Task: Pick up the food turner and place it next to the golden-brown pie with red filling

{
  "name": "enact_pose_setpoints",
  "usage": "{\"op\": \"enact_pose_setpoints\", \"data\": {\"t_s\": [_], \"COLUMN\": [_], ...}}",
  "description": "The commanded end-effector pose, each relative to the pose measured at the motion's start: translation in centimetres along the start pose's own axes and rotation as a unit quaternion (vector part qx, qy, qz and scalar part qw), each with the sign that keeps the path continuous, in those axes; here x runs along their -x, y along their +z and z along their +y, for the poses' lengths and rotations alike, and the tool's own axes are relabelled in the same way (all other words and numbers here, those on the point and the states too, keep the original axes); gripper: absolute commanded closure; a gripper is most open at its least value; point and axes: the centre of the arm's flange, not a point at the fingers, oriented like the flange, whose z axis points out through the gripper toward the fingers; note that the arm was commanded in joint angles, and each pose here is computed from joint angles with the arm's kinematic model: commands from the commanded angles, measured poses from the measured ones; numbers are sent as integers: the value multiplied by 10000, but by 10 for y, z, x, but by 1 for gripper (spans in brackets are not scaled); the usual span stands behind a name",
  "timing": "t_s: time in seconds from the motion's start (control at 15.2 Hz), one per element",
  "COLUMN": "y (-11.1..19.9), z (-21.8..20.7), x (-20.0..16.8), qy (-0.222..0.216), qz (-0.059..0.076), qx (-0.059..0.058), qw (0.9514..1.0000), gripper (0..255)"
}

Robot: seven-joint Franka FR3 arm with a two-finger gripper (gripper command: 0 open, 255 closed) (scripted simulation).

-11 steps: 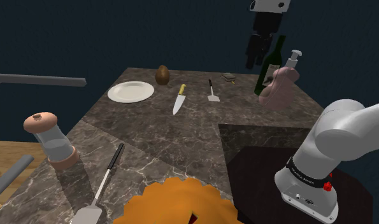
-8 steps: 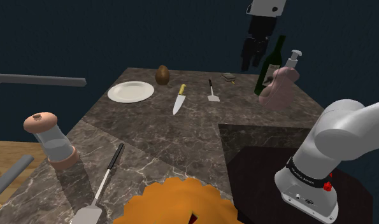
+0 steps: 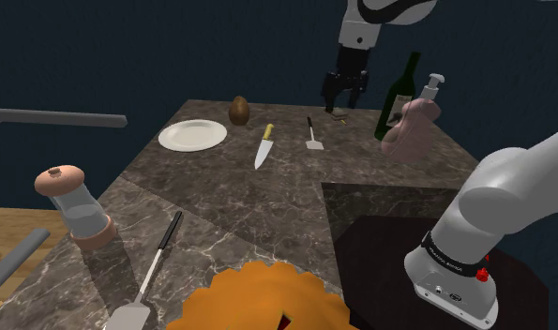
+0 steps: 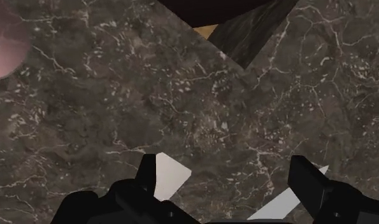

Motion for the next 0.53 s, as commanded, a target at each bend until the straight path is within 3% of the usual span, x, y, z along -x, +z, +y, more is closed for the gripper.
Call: {"op": "enact_pose_setpoints", "data": {"t_s": [0.0, 0.46], "y": [14, 62], "z": [0, 24], "x": [-21, -91], "qy": [308, 1343], "qz": [56, 213], "qx": [31, 152], "qw": [9995, 9906], "gripper": [0, 0]}}
